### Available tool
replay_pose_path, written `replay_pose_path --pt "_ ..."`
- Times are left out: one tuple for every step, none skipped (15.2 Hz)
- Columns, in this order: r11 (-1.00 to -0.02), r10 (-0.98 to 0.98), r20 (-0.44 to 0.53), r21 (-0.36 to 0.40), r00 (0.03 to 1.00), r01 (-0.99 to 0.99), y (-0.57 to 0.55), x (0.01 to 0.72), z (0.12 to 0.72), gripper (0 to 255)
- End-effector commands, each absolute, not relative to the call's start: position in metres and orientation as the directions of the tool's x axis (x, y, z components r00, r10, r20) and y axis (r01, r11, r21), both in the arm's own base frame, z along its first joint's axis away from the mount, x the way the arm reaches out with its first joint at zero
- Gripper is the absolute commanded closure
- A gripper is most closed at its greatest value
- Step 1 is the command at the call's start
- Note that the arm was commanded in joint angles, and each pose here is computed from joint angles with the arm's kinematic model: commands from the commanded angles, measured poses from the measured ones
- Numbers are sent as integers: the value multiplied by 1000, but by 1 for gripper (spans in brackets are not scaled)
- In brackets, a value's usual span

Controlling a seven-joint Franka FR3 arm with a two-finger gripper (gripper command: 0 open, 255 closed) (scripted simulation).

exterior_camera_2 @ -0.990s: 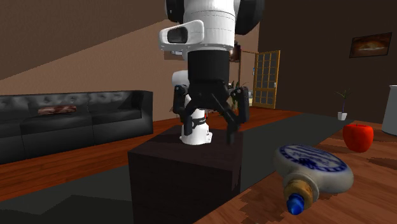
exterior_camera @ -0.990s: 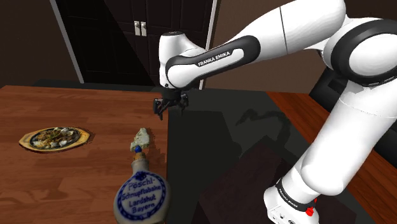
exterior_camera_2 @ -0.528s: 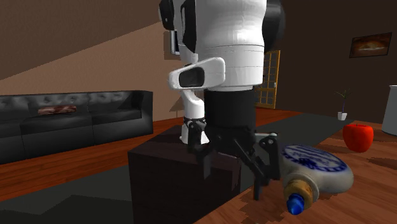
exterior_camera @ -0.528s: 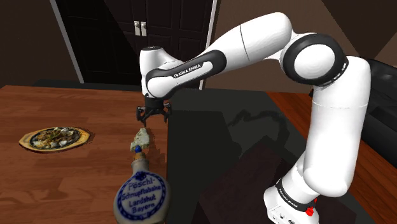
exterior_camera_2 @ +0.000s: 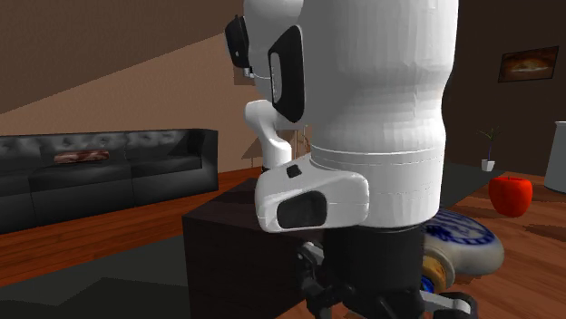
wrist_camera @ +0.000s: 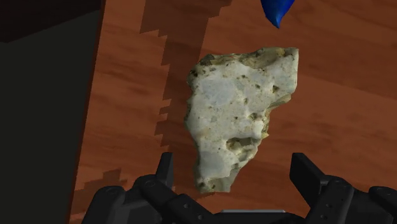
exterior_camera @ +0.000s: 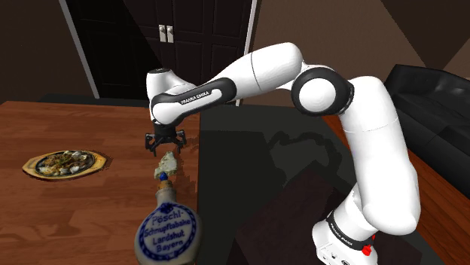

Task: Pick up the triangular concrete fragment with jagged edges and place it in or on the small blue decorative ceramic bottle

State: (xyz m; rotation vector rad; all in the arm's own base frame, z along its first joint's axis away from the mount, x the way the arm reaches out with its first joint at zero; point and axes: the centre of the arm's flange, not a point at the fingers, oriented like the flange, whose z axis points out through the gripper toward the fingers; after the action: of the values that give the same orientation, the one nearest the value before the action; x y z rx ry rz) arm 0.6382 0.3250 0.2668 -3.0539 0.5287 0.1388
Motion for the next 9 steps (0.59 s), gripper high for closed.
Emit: replay_pose_path --pt "-940 -336 -95 -24 937 -340 327 640 255 0" --pt "-940 -336 -95 -24 937 -340 327 639 250 0" --pt "-940 -336 -95 -24 937 -340 328 639 245 0" --pt "-940 -336 -95 -24 937 -340 328 638 239 0" --pt "-940 -336 -95 -24 937 -340 328 638 234 0" --pt "-940 -336 -95 -24 937 -340 328 638 231 0" --pt "-940 -336 -95 -24 937 -340 328 638 231 0" --pt "-940 -336 -95 -24 937 -340 328 638 231 0" --pt "-940 -336 -95 -24 937 -340 328 638 231 0"
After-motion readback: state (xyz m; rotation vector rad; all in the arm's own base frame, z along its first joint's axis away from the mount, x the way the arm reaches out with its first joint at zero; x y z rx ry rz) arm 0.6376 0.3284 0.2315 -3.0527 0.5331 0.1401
